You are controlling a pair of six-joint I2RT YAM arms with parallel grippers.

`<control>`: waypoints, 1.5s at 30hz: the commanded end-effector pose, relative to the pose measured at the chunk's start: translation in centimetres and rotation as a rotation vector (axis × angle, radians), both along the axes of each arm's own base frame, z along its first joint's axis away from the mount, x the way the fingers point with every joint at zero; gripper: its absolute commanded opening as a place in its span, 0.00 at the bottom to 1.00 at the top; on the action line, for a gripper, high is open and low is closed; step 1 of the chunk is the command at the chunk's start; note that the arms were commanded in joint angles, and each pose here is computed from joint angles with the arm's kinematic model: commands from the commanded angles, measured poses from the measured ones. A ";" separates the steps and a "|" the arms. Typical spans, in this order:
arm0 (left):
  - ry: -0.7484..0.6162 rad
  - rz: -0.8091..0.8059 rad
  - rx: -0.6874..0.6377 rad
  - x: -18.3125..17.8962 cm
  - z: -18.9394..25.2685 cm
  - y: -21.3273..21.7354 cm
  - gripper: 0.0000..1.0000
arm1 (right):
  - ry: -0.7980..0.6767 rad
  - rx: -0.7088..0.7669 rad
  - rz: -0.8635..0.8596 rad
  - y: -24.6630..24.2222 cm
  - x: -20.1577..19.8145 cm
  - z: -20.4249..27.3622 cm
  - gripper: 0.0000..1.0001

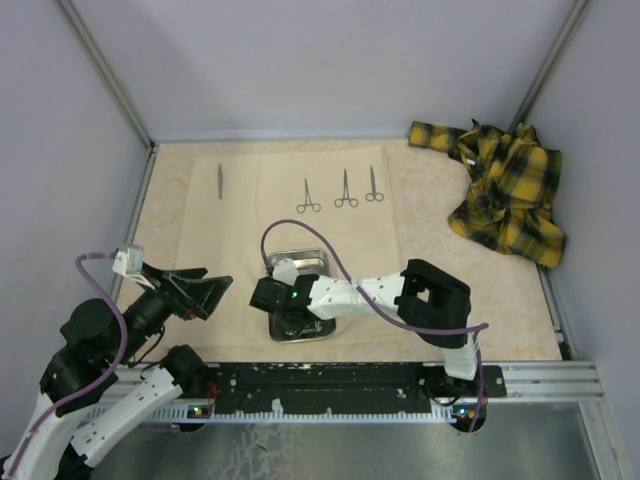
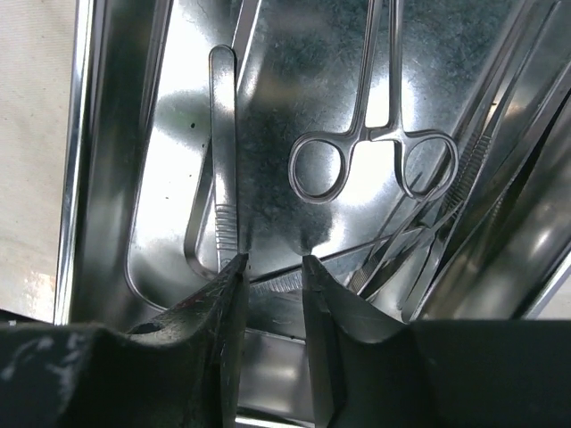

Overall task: Open and lay out the surgical kit
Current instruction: Pick up the medical item from the container.

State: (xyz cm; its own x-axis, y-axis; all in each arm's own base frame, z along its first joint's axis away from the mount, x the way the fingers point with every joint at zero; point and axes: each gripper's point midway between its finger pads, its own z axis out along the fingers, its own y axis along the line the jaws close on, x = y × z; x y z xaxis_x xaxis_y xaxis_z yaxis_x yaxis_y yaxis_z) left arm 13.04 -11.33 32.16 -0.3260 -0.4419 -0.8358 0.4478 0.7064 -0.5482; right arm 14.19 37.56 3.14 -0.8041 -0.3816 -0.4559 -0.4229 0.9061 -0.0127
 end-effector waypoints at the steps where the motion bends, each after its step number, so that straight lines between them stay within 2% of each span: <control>1: -0.015 -0.007 -0.007 0.3 0.3 -0.5 1.00 | -0.051 0.114 -0.001 1.2 -0.3 3.5 0.31; 7: -0.016 -0.005 -0.004 0.4 0.3 -0.5 1.00 | -0.052 0.166 0.020 2.0 -1.2 4.3 0.32; 12: -0.013 -0.004 0.000 0.5 0.0 -0.5 1.00 | -0.007 0.177 0.043 2.6 -2.2 3.7 0.38; 17: -0.012 -0.003 0.002 0.5 0.0 -0.5 1.00 | 0.040 0.100 0.024 1.7 -2.8 1.5 0.48; 24: -0.018 -0.002 0.002 0.5 0.2 -0.5 1.00 | 0.086 -0.043 -0.007 0.3 -3.2 -2.4 0.50; 27: -0.021 0.001 0.004 0.5 0.3 -0.4 1.00 | 0.106 -0.046 -0.014 0.0 -3.3 -3.4 0.41; 34: -0.022 0.003 0.007 0.6 0.3 -0.4 1.00 | 0.090 0.003 -0.012 0.2 -2.6 -2.2 0.02; 45: -0.027 0.002 0.007 0.6 0.5 -0.4 1.00 | -0.057 0.078 -0.013 0.8 0.1 3.5 0.00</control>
